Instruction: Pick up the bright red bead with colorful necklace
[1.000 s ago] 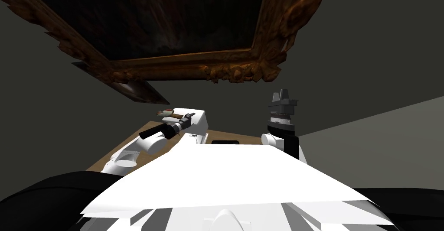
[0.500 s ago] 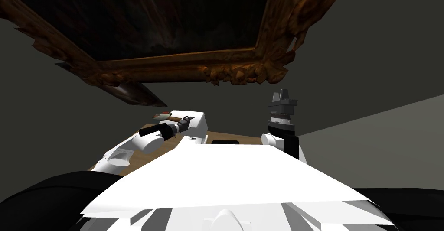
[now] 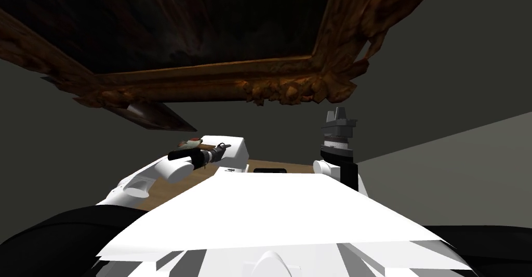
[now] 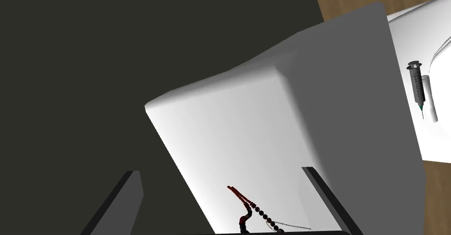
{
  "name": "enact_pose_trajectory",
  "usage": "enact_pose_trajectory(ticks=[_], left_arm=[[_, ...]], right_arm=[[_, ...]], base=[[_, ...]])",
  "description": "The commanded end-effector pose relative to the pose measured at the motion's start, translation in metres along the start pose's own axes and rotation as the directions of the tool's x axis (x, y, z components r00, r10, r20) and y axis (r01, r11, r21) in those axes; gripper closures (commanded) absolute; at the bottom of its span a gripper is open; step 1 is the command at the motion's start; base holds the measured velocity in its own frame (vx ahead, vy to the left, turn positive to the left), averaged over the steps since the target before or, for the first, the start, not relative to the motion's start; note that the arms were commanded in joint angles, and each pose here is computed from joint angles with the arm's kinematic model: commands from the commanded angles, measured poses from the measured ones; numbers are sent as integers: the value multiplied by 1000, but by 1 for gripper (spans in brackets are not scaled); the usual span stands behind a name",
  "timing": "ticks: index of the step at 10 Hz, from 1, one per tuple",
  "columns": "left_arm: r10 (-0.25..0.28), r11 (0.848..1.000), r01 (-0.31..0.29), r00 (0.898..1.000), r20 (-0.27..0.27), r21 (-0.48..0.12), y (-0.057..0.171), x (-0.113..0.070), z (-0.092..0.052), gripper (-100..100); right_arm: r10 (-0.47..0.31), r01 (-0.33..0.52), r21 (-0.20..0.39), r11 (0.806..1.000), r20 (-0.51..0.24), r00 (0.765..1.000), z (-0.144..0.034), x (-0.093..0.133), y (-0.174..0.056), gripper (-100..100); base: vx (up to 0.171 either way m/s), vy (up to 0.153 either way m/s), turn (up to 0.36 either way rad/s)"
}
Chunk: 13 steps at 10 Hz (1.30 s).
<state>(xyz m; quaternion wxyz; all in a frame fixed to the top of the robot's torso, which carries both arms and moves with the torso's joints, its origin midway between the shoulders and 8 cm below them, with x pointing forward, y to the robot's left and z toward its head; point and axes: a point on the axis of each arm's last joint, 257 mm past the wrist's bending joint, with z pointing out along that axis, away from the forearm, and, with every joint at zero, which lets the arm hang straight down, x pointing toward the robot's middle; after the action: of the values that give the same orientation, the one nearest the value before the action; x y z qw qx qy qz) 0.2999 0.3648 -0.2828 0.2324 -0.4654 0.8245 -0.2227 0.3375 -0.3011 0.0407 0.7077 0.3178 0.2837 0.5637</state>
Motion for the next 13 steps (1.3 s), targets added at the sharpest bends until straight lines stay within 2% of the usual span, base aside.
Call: enact_pose_trajectory(ticks=[1,3,4,6,7,10,13], left_arm=[[8,999,-9,1000,-5,-42,11,-2,-1,-100],[38,987,-40,999,-16,-156,41,-10,-8,-100],[38,985,-40,999,-19,-169,44,-9,-8,-100],[63,960,-68,998,-30,-270,69,-18,-17,-100],[62,958,-69,998,-32,-279,72,-17,-18,-100],[89,908,-102,995,-51,-407,103,-28,-34,-100],[106,864,-125,992,-66,-489,122,-36,-47,-100]], right_arm=[[0,0,0,1000,0,1000,0,0,0,0],[0,0,0,1000,0,1000,0,0,0,0],[0,0,0,1000,0,1000,0,0,0,0],[0,0,0,1000,0,1000,0,0,0,0],[0,0,0,1000,0,1000,0,0,0,0],[0,0,0,1000,0,1000,0,0,0,0],[0,0,0,1000,0,1000,0,0,0,0]], base=[[60,35,-37],[91,42,-78],[86,53,-37],[74,56,-71],[69,47,-30],[79,45,-54],[74,50,-51]])
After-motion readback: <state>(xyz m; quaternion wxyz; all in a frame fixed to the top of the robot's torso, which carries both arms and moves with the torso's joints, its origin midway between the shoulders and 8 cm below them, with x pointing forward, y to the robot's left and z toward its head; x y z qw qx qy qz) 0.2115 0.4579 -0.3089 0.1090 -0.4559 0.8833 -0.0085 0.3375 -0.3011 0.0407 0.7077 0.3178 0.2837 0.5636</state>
